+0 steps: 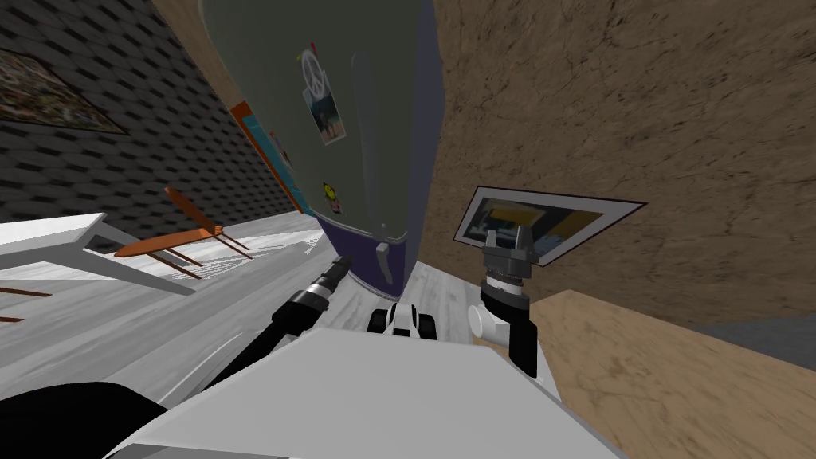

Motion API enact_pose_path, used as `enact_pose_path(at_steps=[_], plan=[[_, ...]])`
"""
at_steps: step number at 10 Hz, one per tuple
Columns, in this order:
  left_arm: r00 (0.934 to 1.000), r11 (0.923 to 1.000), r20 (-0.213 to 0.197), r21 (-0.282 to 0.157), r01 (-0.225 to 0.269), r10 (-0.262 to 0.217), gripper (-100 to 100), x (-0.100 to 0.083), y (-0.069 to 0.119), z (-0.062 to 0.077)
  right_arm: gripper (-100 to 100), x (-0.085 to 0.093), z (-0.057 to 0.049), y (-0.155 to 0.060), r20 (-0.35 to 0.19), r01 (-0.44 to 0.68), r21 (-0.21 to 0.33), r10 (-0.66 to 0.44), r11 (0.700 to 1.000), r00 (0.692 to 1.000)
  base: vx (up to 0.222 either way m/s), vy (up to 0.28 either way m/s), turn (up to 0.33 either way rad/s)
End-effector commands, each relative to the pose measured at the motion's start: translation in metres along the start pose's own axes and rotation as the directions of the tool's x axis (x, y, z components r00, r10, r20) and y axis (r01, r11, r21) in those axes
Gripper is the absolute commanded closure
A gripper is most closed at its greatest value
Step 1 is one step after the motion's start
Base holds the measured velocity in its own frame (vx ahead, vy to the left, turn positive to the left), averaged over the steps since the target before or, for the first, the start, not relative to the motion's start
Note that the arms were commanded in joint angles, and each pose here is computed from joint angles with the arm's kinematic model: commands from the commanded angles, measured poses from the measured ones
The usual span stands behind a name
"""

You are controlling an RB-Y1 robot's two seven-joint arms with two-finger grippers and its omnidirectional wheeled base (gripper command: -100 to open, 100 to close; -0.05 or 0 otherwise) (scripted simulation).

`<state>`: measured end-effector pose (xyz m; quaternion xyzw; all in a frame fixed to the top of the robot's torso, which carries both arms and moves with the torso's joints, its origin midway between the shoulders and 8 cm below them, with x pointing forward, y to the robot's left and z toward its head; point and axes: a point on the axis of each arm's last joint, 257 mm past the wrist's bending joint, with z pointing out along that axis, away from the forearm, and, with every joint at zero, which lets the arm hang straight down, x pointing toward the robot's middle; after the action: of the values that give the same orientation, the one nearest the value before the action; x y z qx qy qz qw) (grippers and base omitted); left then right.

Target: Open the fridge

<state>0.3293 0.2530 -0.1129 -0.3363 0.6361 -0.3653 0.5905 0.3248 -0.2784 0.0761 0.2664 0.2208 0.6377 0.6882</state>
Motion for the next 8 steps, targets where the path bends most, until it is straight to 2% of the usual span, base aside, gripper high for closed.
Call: enact_pose_path(at_steps=[1, 3, 4, 6, 7, 8], plan=[[0.9994, 0.9998, -0.035, 0.022, 0.001, -0.001, 100, 0.008, -0.007, -0.002, 0, 0.0, 0.0, 0.0, 0.0, 0.0, 0.0, 0.0, 1.0, 1.0, -0.152, 0.254, -0.066], [0.9969, 0.9989, -0.079, 0.046, 0.005, -0.001, 100, 0.02, -0.013, -0.005, 0, 0.0, 0.0, 0.0, 0.0, 0.0, 0.0, 0.0, 1.0, 1.0, -0.191, 0.265, -0.101], [0.9969, 0.9989, -0.079, 0.046, 0.005, -0.001, 100, 0.02, -0.013, -0.005, 0, 0.0, 0.0, 0.0, 0.0, 0.0, 0.0, 0.0, 1.0, 1.0, -0.217, 0.226, -0.067], [0.9924, 0.9976, -0.123, 0.069, 0.011, -0.002, 100, 0.032, -0.02, -0.008, 0, 0.0, 0.0, 0.0, 0.0, 0.0, 0.0, 0.0, 1.0, 1.0, -0.195, 0.251, -0.101], [0.9924, 0.9976, -0.123, 0.069, 0.011, -0.002, 100, 0.032, -0.02, -0.008, 0, 0.0, 0.0, 0.0, 0.0, 0.0, 0.0, 0.0, 1.0, 1.0, -0.188, 0.217, -0.071], [0.9894, 0.9967, -0.145, 0.08, 0.015, -0.003, 100, 0.038, -0.023, -0.01, 0, 0.0, 0.0, 0.0, 0.0, 0.0, 0.0, 0.0, 1.0, 1.0, -0.187, 0.224, -0.084]])
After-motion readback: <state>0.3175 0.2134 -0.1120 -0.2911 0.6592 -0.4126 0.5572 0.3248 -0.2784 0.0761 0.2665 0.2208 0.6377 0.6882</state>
